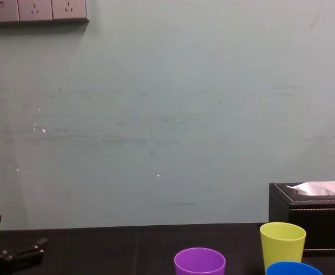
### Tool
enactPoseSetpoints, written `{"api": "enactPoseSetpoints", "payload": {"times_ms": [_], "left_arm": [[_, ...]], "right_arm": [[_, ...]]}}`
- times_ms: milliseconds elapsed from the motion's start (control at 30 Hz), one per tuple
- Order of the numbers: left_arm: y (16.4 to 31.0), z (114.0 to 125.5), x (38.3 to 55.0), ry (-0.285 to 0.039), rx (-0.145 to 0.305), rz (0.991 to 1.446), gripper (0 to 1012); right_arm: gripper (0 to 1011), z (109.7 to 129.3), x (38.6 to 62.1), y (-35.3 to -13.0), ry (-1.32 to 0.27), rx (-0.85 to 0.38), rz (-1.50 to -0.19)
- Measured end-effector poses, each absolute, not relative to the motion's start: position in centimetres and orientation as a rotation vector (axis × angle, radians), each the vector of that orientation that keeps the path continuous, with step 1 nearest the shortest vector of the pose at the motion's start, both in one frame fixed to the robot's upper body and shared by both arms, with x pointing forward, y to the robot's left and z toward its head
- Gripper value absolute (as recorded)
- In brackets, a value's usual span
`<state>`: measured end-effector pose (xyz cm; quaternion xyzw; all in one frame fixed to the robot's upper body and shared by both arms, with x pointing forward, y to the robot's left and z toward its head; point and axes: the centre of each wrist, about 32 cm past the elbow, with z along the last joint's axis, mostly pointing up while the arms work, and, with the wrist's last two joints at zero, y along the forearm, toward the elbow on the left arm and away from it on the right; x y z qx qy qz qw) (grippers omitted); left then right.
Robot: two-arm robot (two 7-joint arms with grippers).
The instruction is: Stack the three plastic cups sequentially using one hand.
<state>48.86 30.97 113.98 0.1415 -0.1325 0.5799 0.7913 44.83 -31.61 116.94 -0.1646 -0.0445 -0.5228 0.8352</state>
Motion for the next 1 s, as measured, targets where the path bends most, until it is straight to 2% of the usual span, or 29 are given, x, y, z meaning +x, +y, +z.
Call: {"api": "enactPoseSetpoints", "payload": {"times_ms": [400,1000], "left_arm": [[31.0,114.0,48.9,-0.285,0.304,1.248,1000],[31.0,114.0,48.9,-0.285,0.304,1.248,1000]], "right_arm": [[1003,118.9,43.2,-30.8,0.066,-0.414,-0.998],[1003,119.3,44.5,-28.7,0.138,-0.422,-0.948]]}}
